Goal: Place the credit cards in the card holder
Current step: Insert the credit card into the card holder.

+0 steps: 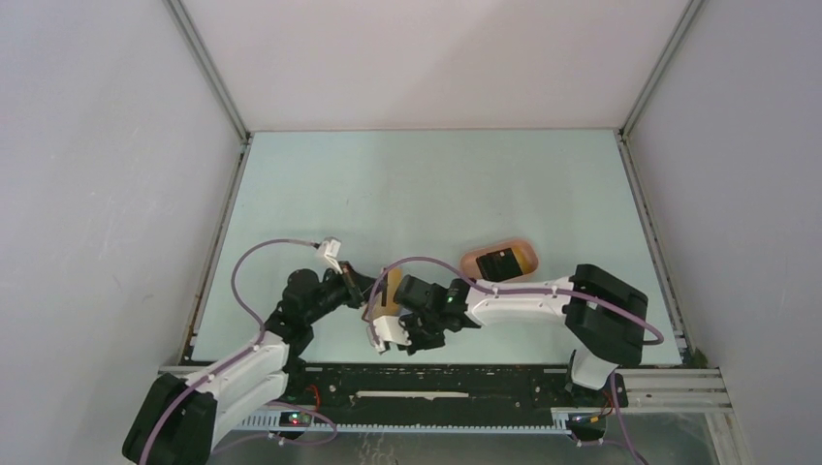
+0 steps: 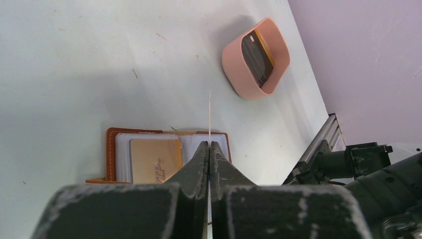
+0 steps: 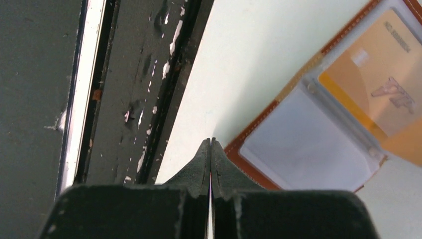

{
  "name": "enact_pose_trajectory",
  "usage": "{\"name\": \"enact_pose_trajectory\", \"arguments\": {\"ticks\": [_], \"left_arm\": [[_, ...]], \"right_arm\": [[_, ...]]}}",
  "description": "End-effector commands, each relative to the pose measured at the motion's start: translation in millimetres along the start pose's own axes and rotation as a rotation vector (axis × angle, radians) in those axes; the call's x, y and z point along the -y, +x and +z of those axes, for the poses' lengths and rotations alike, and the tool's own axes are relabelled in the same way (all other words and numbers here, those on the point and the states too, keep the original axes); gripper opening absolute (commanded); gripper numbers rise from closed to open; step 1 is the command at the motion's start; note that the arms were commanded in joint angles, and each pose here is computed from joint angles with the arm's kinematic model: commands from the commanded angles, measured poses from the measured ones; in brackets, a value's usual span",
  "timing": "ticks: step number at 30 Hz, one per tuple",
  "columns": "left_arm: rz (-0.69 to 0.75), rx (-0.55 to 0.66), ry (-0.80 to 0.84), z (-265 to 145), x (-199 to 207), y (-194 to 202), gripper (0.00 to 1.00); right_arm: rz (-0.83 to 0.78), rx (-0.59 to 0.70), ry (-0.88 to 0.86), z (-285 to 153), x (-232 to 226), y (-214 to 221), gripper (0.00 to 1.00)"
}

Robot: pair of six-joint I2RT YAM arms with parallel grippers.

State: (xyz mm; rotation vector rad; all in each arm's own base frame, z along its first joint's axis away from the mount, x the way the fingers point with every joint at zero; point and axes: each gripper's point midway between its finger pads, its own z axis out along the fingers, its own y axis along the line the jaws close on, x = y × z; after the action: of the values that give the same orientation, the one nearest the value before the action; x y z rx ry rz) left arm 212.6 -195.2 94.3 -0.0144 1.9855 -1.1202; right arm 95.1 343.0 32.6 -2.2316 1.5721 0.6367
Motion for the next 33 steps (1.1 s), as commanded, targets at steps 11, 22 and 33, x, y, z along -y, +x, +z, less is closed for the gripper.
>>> {"name": "enact_pose_trajectory", "arguments": {"ticks": [11, 22, 33], "left_arm": [[0.045, 0.070, 0.003, -14, -1, -5, 0.00], [-0.109, 0.135, 0.059, -6, 10, -17, 0.00], [-0.279, 0.245, -0.063, -1, -16, -18, 0.00]], "right_arm": [[0.021, -0.082, 0.125, 13, 38, 1, 0.00], [0.106, -0.135, 0.180, -16, 67, 41, 0.00], [0.114, 0.060, -0.018, -41, 33, 12, 0.04]]}}
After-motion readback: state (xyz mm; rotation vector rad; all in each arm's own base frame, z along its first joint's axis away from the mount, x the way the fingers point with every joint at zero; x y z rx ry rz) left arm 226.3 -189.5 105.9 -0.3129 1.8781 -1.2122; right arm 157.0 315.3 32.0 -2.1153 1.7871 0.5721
